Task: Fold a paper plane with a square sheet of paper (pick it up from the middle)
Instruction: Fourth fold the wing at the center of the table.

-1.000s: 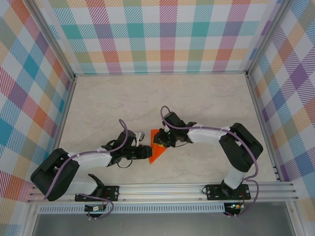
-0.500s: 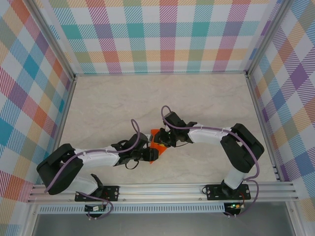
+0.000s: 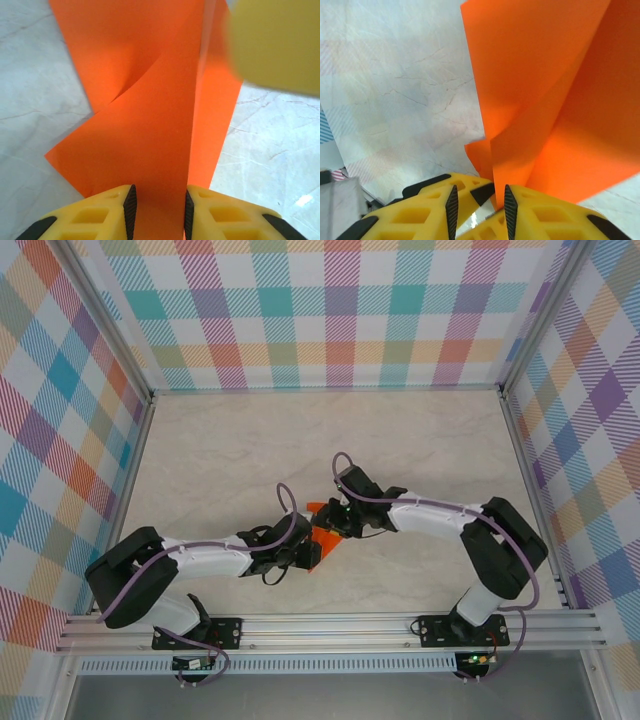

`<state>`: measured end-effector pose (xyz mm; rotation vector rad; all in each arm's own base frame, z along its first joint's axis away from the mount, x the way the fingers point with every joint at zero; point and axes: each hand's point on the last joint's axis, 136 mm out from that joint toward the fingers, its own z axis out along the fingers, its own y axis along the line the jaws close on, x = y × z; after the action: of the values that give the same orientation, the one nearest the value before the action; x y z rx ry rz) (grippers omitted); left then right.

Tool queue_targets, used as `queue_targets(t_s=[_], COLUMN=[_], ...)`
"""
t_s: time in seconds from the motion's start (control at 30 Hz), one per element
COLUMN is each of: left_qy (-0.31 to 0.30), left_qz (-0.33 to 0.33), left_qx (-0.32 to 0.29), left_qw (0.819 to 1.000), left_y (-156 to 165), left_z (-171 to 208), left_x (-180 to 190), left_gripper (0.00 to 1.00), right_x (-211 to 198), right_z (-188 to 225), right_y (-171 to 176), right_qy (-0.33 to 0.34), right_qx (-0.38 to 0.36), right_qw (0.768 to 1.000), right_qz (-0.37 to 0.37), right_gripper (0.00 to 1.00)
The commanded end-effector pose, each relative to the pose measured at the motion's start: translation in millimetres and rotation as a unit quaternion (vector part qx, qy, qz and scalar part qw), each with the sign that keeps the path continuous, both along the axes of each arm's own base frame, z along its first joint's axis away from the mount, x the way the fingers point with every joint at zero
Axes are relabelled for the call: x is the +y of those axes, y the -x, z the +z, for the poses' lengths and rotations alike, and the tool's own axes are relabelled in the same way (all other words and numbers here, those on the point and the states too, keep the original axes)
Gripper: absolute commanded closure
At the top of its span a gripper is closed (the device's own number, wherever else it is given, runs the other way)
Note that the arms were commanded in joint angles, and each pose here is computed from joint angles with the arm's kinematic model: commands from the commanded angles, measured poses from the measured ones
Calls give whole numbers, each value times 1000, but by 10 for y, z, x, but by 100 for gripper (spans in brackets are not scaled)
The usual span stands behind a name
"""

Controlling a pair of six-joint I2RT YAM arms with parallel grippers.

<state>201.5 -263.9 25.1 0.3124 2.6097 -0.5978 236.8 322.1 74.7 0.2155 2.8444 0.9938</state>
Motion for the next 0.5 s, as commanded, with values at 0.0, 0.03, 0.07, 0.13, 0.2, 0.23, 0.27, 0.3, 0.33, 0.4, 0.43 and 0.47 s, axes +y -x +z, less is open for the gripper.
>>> queue_targets(t_s=[0.0, 0.03, 0.07, 0.13, 0.2, 0.23, 0.27, 0.3, 0.33, 0.4, 0.43, 0.47], left_qy=[1, 6, 13, 23, 35, 35, 34, 33, 31, 30, 30, 33], left_qz=[-2, -3, -6, -11, -18, -20, -20, -23, -24, -26, -23, -19], left_qx=[-20, -22, -24, -25, -25, -24, -23, -23, -23, -23, -23, -26], left_qw=[1000, 1000, 1000, 999, 999, 999, 999, 999, 999, 999, 999, 999], left_y=[-9, -3, 7, 36, 76, 97, 106, 120, 131, 151, 157, 155], left_z=[138, 171, 208, 273, 332, 348, 357, 360, 364, 386, 394, 420], left_x=[-20, -25, -38, -40, -44, -30, -14, -2, 11, 37, 57, 71], left_gripper=[64, 62, 60, 58, 56, 55, 55, 55, 55, 54, 54, 53], right_x=[-256, -293, -292, -252, -181, -144, -105, -60, -13, 61, 73, 79], right_z=[46, 27, 15, -21, -29, -39, -34, -32, -18, 21, 35, 36], right_y=[-16, -25, -30, -22, -13, -10, -27, -42, -57, -85, -105, -114], right_qy=[41, 44, 37, 24, 14, 11, 6, -1, -12, -20, -18, -16], right_qx=[-5, 1, 6, 20, 29, 36, 38, 37, 36, 35, 34, 34], right_qw=[999, 998, 999, 999, 999, 999, 999, 999, 999, 999, 999, 999], right_qz=[-36, -38, -36, -29, -16, -10, -5, -1, 3, 14, 17, 18], right_gripper=[61, 59, 54, 50, 44, 41, 40, 40, 39, 38, 39, 40])
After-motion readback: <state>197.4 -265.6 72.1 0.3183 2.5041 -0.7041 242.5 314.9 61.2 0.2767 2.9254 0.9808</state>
